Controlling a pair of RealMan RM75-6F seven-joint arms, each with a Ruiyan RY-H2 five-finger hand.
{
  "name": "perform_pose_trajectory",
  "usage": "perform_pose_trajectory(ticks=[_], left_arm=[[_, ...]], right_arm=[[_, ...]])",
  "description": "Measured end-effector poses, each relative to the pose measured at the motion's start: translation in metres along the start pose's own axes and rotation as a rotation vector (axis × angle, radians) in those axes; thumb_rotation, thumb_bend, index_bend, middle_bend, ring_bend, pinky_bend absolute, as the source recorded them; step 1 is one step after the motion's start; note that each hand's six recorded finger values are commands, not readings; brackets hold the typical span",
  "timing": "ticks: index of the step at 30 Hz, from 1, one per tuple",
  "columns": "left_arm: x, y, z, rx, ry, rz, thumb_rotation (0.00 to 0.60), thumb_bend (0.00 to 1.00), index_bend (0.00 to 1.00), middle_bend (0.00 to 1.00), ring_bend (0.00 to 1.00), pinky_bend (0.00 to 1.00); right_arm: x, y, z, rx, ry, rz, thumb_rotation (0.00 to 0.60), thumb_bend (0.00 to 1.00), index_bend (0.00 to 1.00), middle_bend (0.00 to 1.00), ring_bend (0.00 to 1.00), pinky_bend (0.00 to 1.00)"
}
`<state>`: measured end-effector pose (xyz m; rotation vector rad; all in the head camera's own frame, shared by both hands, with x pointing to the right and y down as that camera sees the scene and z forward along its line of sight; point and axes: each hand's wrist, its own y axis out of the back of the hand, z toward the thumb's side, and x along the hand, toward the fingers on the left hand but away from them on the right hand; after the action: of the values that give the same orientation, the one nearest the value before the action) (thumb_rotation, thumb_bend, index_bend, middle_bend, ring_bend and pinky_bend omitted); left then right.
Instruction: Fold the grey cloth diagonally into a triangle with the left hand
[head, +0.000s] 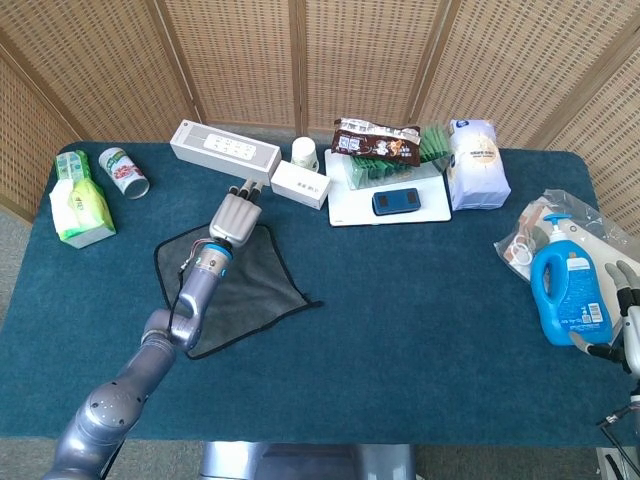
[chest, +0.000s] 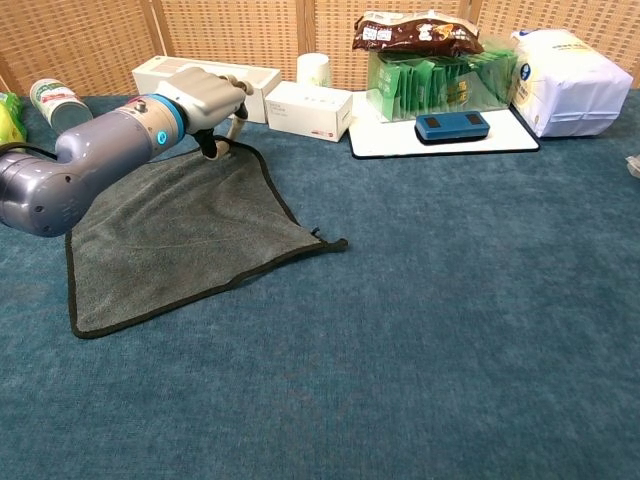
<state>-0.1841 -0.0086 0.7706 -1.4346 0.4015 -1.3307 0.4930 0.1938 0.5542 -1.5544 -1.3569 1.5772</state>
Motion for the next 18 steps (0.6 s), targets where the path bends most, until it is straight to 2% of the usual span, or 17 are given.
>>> perform_pose_trajectory(ticks=[9, 18], left_arm=[[-0.011, 0.009, -0.011, -0.054, -0.031, 0.069, 0.600, 0.57, 0.67, 0.00, 0.07, 0.25], [-0.040, 0.015, -0.012, -0.156, -0.113, 0.070, 0.600, 0.56, 0.68, 0.00, 0.06, 0.23]], right_arm=[[0.001, -0.002, 0.003, 0.006, 0.009, 0.006, 0.600, 0.00, 0.00, 0.00, 0.00, 0.00], [0.003, -0.004, 0.007, 0.015, 0.020, 0.009, 0.600, 0.00, 0.00, 0.00, 0.00, 0.00]])
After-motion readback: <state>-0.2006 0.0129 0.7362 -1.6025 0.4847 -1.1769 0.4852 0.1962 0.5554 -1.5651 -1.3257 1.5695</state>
